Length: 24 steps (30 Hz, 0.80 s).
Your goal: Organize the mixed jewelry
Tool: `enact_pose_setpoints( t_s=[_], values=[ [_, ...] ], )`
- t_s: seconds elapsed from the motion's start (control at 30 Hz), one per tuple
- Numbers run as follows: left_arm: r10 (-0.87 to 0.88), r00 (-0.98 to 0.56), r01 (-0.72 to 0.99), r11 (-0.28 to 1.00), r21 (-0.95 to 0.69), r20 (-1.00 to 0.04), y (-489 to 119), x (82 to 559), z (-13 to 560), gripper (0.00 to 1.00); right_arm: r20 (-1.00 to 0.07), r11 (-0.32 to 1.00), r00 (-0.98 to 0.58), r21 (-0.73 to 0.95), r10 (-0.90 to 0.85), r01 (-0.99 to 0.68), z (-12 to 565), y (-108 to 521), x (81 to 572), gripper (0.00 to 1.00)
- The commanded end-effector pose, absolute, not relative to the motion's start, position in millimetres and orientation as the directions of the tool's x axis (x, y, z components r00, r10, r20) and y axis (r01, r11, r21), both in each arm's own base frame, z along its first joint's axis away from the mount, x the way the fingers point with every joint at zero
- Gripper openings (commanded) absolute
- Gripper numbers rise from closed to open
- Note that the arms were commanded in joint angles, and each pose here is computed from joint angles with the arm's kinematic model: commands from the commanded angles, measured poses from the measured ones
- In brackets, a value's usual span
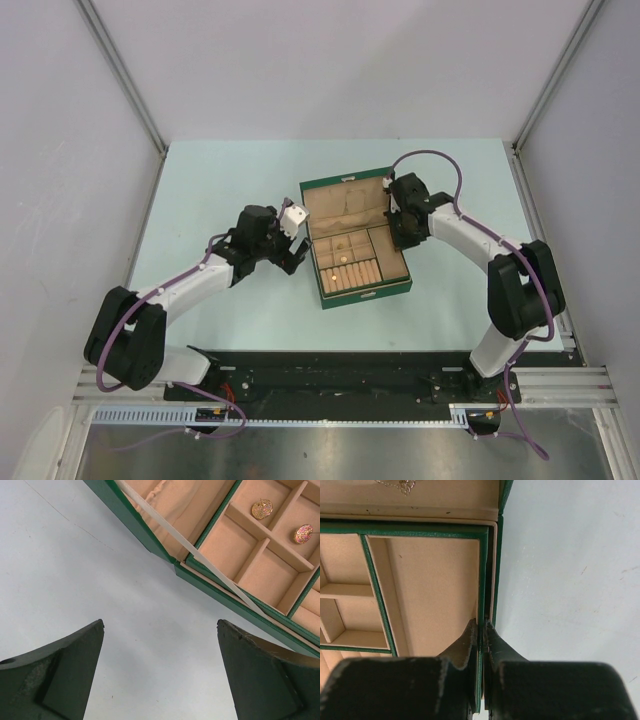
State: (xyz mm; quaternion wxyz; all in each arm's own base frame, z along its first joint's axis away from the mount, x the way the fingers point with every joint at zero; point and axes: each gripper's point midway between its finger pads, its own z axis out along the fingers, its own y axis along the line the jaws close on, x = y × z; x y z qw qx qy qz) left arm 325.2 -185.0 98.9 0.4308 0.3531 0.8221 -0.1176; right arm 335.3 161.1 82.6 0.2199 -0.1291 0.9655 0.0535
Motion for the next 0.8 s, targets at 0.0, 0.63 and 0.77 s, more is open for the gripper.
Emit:
enact_pose_setpoints(
  t_s=[0.0, 0.63, 0.77],
  values=[
    [0.447, -0.367, 0.672, 0.734, 0.099, -0.816, -187.4, 329.3, 106.3, 1.00, -0.509, 0.953, -0.829, 0.055, -0.229, -0.298, 102.3, 170.4, 338.1, 0.00],
    [0.447, -0.357, 0.671, 0.734, 0.108, -0.820, -186.6, 329.3, 108.7, 1.00, -0.536, 0.958, -0.814, 0.031, -0.225, -0.286, 110.0, 157.8, 339.8, 0.43],
    [0.445, -0.341, 0.680, 0.725, 0.110, -0.828, -188.9, 329.5, 112.5, 1.00, -0.559, 0.960, -0.805, 0.059, -0.197, -0.275, 120.6, 151.9, 343.6, 0.50]
  ],
)
